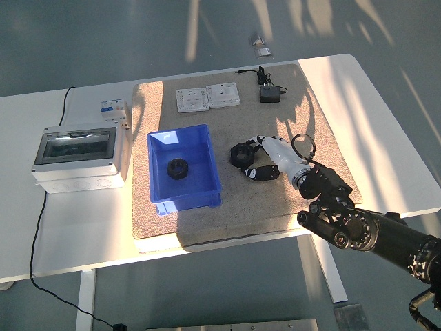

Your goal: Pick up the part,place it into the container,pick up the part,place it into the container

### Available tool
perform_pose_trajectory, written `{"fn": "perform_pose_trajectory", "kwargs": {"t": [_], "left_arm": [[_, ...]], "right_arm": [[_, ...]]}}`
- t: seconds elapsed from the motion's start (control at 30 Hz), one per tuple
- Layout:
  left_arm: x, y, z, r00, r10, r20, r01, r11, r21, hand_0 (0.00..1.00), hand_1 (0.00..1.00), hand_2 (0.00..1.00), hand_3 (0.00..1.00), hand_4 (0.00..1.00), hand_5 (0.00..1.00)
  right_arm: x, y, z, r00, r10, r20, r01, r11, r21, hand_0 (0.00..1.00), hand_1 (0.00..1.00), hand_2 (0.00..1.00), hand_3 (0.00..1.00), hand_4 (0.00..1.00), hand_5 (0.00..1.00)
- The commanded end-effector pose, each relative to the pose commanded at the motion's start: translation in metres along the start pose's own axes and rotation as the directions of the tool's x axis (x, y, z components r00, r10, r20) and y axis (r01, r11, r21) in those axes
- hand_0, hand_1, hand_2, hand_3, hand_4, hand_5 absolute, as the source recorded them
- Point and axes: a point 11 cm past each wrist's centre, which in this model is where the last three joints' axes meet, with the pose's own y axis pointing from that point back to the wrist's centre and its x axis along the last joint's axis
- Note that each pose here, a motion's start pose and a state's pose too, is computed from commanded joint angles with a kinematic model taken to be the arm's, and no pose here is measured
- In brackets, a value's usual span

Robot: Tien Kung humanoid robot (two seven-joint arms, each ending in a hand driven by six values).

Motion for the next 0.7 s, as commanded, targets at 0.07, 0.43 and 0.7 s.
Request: {"fn": "perform_pose_trajectory", "kwargs": {"t": [0.07, 0.43, 0.7], "left_arm": [[0.000, 0.000, 0.000, 1.000, 0.000, 0.000, 0.000, 1.000, 0.001, 0.676, 0.661, 0.634, 0.755, 0.778, 0.829], [0.000, 0.000, -0.001, 1.000, 0.000, 0.000, 0.000, 1.000, 0.001, 0.676, 0.661, 0.634, 0.756, 0.777, 0.830], [0.000, 0.000, -0.002, 1.000, 0.000, -0.003, 0.000, 1.000, 0.004, 0.676, 0.662, 0.634, 0.755, 0.777, 0.833]], "right_arm": [[0.000, 0.000, -0.001, 1.000, 0.006, 0.003, -0.006, 1.000, 0.004, 0.925, 0.668, 0.413, 0.407, 0.771, 0.257], [0.002, 0.001, 0.002, 0.999, 0.033, 0.012, -0.033, 0.999, 0.000, 0.916, 0.655, 0.404, 0.350, 0.782, 0.263], [0.011, 0.003, 0.009, 0.998, 0.059, 0.004, -0.059, 0.998, -0.013, 0.919, 0.651, 0.403, 0.340, 0.751, 0.223]]}}
